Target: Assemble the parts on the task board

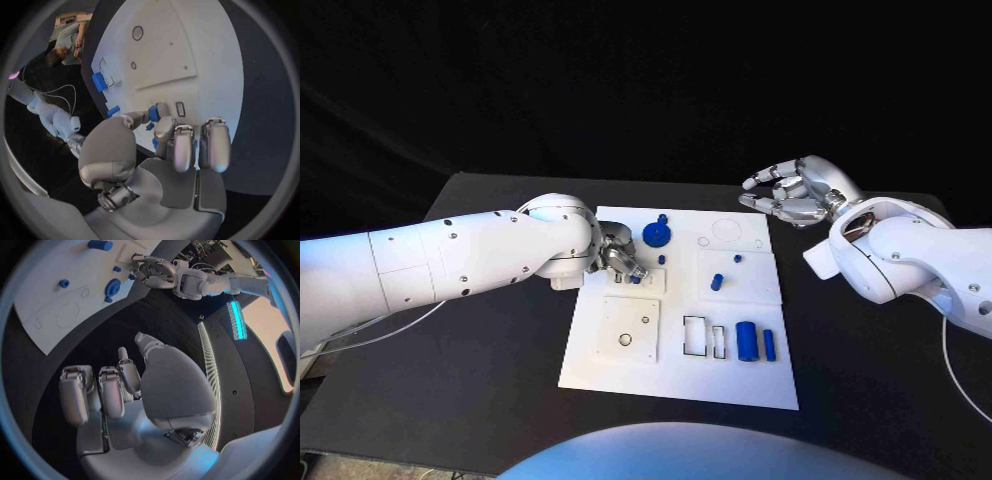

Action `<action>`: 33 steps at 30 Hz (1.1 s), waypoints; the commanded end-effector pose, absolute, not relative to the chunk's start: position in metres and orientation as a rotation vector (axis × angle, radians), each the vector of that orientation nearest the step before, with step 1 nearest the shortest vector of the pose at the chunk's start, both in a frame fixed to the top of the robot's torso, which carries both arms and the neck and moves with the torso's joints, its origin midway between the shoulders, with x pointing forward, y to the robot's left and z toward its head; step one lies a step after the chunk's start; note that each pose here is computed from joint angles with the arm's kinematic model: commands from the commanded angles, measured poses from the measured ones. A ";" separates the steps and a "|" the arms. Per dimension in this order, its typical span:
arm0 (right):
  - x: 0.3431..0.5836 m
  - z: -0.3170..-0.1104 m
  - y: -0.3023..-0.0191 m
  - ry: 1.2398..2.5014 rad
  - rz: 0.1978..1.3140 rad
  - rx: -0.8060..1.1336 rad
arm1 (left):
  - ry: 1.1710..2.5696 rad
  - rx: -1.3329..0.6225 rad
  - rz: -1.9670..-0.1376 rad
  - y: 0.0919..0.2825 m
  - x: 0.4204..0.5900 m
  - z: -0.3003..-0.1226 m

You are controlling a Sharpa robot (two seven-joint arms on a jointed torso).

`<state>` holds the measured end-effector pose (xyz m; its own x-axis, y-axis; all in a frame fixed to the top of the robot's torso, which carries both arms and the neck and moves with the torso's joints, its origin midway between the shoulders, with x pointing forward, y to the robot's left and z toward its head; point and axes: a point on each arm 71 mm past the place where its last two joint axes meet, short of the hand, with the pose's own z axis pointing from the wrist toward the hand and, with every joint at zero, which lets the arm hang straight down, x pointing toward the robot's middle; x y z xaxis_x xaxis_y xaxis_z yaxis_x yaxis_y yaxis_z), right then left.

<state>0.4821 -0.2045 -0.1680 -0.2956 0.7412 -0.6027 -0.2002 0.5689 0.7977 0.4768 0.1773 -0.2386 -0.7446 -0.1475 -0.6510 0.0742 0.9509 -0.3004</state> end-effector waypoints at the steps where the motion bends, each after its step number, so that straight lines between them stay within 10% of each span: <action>1: 0.481 -0.168 -0.204 1.619 0.997 0.451 | 2.401 -0.040 -0.414 0.175 0.474 -0.241; 33: 0.481 -0.168 -0.206 1.616 0.994 0.454 | 2.406 -0.040 -0.420 0.178 0.473 -0.238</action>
<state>0.4820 -0.2065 -0.1680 -0.2927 0.7419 -0.6032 -0.1984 0.5700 0.7973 0.4745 0.1800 -0.2377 -0.7537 -0.1474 -0.6404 0.0738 0.9494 -0.3054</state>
